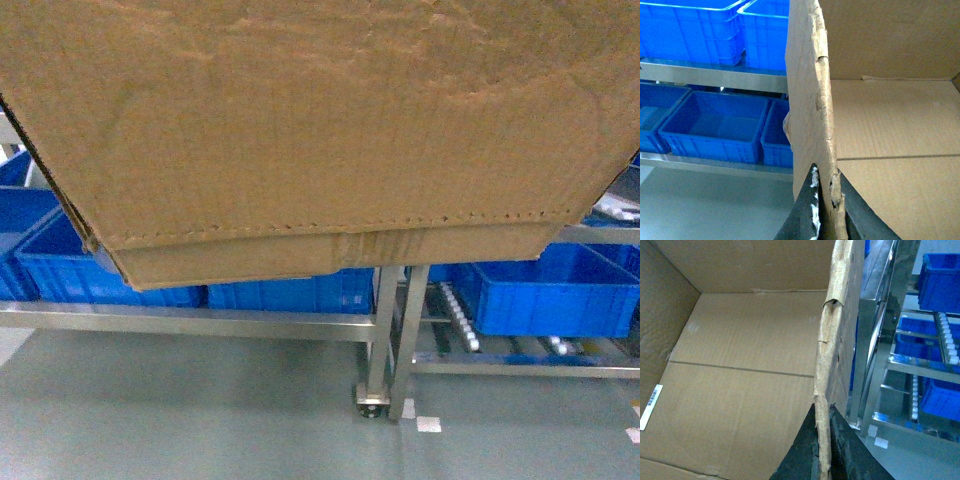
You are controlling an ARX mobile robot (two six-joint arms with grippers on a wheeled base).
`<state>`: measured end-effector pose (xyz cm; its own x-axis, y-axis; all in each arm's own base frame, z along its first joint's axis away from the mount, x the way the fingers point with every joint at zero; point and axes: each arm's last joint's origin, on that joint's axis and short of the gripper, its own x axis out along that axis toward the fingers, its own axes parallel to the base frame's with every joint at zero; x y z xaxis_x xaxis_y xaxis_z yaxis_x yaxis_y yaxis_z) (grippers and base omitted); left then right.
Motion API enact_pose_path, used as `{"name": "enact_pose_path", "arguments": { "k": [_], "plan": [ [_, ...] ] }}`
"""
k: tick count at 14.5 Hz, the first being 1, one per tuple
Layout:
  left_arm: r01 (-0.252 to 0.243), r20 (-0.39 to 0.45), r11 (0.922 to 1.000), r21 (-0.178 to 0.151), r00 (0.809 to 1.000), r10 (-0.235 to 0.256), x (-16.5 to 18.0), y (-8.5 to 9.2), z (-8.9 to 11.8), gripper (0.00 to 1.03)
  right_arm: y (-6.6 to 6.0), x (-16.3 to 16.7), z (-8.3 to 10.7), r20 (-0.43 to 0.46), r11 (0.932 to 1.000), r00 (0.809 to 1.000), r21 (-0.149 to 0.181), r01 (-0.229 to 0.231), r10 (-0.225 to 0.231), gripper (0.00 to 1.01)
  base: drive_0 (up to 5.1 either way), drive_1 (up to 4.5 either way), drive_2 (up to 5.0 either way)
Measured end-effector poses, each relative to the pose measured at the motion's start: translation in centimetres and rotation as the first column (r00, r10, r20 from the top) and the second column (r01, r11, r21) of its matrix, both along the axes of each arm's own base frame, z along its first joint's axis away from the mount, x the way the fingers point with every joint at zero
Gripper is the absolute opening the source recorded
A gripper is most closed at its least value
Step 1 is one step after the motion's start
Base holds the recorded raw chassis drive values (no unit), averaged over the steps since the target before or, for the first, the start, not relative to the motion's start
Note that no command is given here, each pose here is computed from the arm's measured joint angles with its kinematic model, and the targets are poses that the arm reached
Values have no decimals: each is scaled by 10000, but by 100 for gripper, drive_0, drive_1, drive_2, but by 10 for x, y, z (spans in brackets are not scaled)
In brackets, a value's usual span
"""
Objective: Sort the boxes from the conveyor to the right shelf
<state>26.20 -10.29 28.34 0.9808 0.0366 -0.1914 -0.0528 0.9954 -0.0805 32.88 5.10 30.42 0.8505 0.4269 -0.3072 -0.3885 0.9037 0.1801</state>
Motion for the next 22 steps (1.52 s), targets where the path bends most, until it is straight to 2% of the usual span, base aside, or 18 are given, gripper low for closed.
{"name": "enact_pose_path", "arguments": {
  "k": [6,14,18,22],
  "plan": [
    [54,53,10000,-18,10000,-54,-1,-2,1,3,-1,0,0,17,10000,10000,8,17,-17,2,439,-423,-20],
    [65,42,10000,-19,10000,-65,-1,-2,0,3,-1,0,0,6,10000,10000,7,21,-21,2,407,-68,-335],
    [51,67,10000,-24,10000,-50,-1,-2,1,3,-1,0,0,28,10000,10000,10,17,-17,2,453,-227,-227],
    [54,29,10000,-11,10000,-54,-1,-2,0,3,-1,0,0,-26,10000,10000,6,26,-26,2,384,38,-389]
  ]
}}
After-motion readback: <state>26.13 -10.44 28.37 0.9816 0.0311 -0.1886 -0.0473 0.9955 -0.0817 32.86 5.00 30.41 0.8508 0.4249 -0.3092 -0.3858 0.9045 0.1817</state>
